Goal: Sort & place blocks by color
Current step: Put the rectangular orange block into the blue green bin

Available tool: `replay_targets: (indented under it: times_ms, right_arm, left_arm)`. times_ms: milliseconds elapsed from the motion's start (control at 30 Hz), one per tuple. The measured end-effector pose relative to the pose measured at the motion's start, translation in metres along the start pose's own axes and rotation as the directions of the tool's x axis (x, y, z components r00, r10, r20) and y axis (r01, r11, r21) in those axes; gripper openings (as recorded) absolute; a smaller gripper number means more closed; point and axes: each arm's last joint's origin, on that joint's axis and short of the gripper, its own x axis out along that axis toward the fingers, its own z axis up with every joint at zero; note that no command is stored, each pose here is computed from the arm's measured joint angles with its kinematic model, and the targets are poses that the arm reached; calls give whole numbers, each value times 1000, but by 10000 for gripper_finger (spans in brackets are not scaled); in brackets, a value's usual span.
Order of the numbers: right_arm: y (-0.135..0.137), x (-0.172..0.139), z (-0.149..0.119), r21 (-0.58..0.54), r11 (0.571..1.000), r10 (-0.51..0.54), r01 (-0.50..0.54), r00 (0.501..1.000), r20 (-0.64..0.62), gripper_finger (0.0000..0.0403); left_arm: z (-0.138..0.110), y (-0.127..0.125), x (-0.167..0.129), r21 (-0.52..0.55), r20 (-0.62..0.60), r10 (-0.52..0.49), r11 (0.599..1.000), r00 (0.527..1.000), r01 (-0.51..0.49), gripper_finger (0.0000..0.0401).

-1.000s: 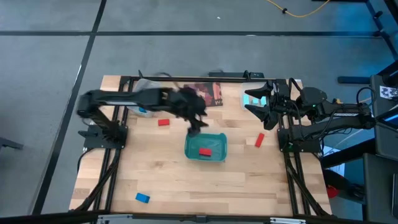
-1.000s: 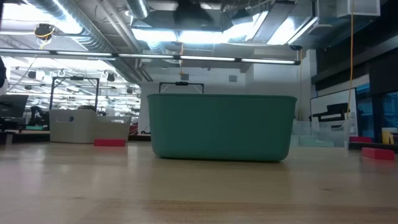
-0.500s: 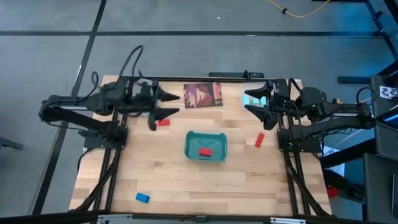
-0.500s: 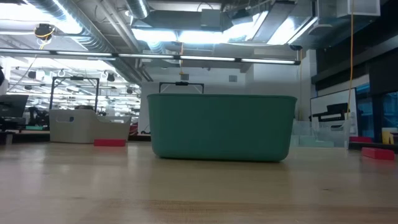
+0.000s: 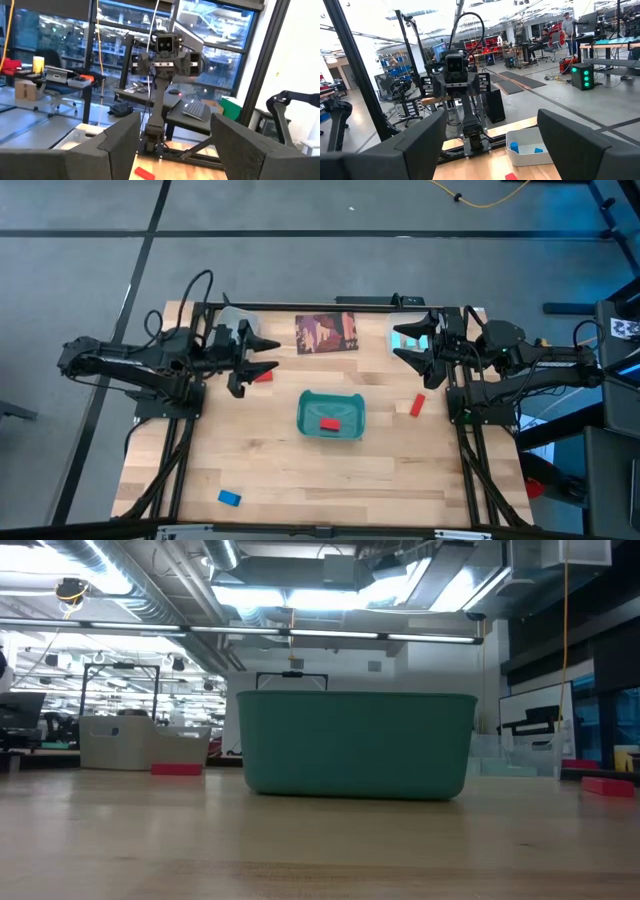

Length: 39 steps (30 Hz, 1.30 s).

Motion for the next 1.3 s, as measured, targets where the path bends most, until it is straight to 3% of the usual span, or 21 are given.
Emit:
replay_targets:
  times_ms: [267,433,567,667,733,800,933,1033,1100,1200,1300]
  right_arm:
    - [0,0,0,3,1000,0,0,1000,0,316]
    - [0,0,0,97,995,-16,16,1000,2,316]
    - [-4,1,-7,232,965,-115,126,992,-58,316]
    - [-9,1,-26,337,902,-201,270,953,-226,316]
    - [-13,-1,-44,390,834,-239,391,892,-384,316]
    - [-16,-4,-62,418,749,-238,514,797,-555,316]
    - [-20,-16,-97,295,583,-189,757,480,-857,316]
    - [-21,-23,-115,109,486,-193,867,228,-954,316]
    - [-21,-25,-123,7,432,-213,902,109,-971,316]
    - [-20,-22,-133,-76,372,-234,925,14,-972,316]
    - [-17,-16,-143,-125,358,-244,925,-36,-969,316]
  left_arm:
    - [0,0,0,1,-4,4,1000,1000,-4,234]
    - [0,0,0,1,-4,4,1000,1000,-4,234]
    - [0,0,0,1,-4,4,1000,1000,-4,234]
    - [0,0,0,1,-4,4,1000,1000,-4,234]
    - [0,0,0,1,-4,4,1000,1000,-4,234]
    - [0,0,0,1,-4,4,1000,1000,-4,234]
    - [0,0,0,1,-4,4,1000,1000,-4,234]
    - [0,0,0,1,-4,10,1000,1000,-10,234]
    - [0,1,0,1,-2,18,1000,1000,-18,234]
    - [0,1,0,3,0,32,999,999,-32,234]
    - [0,1,0,3,1,34,999,999,-34,234]
